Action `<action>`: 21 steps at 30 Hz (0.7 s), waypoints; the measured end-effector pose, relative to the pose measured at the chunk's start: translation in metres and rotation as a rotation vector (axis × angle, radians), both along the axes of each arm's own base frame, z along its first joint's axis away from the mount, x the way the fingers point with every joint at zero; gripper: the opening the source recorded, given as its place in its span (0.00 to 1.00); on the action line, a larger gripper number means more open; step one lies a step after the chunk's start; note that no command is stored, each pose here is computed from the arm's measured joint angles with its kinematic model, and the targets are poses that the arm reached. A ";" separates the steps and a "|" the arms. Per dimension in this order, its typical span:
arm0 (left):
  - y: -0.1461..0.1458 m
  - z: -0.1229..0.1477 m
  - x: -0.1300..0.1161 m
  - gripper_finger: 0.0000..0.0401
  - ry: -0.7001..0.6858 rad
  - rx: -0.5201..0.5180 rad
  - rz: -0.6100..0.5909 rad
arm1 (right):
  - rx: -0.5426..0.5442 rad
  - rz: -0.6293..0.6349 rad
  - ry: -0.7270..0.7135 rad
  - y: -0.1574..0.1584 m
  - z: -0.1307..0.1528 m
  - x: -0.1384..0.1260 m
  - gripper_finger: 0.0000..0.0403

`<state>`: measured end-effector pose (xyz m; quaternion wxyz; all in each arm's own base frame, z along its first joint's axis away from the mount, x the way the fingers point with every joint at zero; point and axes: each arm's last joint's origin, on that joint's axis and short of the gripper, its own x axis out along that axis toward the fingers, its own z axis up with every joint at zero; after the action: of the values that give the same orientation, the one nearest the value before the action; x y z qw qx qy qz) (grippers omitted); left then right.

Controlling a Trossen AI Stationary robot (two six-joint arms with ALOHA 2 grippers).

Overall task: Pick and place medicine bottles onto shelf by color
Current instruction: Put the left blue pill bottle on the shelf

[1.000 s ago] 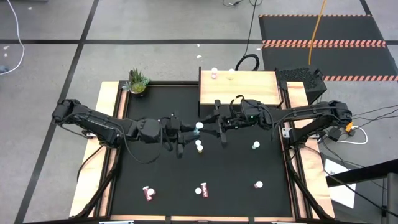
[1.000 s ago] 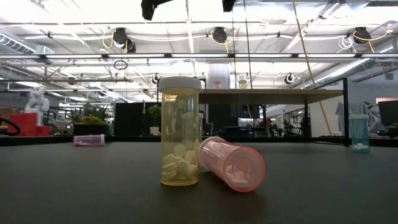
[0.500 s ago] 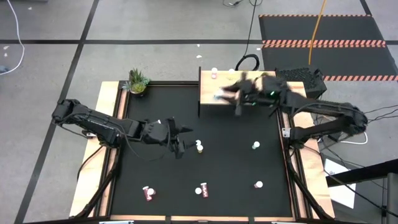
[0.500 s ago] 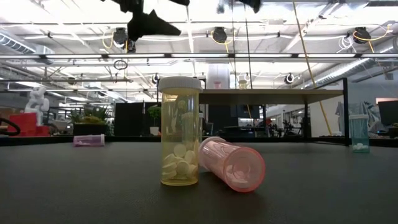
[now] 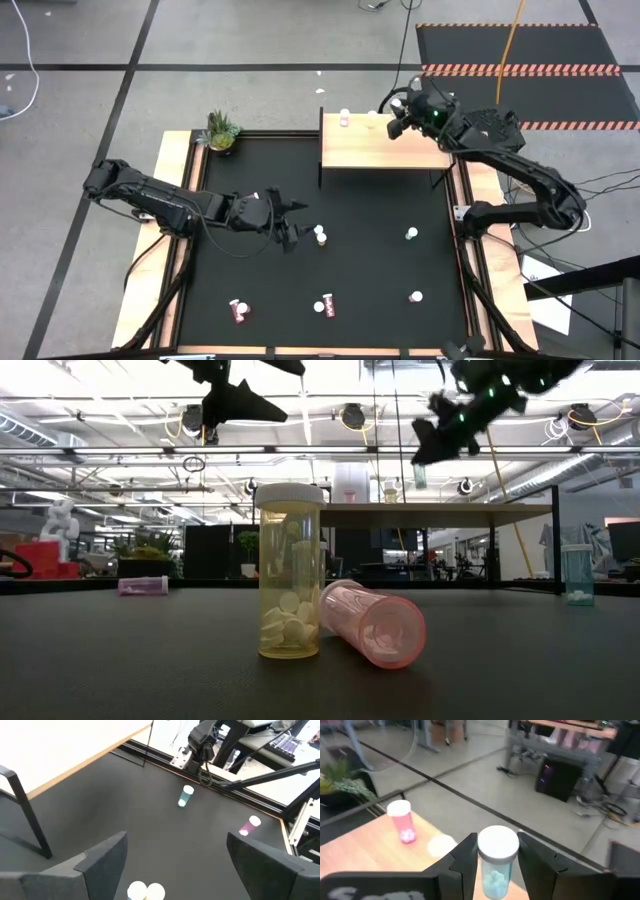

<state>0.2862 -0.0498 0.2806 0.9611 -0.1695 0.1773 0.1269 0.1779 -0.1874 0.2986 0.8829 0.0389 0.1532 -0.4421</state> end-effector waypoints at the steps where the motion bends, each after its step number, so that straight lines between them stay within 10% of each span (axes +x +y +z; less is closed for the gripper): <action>1: 0.000 0.000 0.000 0.85 0.000 0.000 0.000 | -0.003 0.011 -0.021 -0.001 -0.009 -0.002 0.29; 21: -0.001 0.000 0.000 0.85 0.007 0.047 -0.003 | 0.007 0.165 -0.108 -0.019 -0.057 -0.044 0.29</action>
<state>0.2859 -0.0503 0.2806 0.9644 -0.1463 0.1779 0.1302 0.1334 -0.2060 0.2420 0.9231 0.0532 0.1094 -0.3648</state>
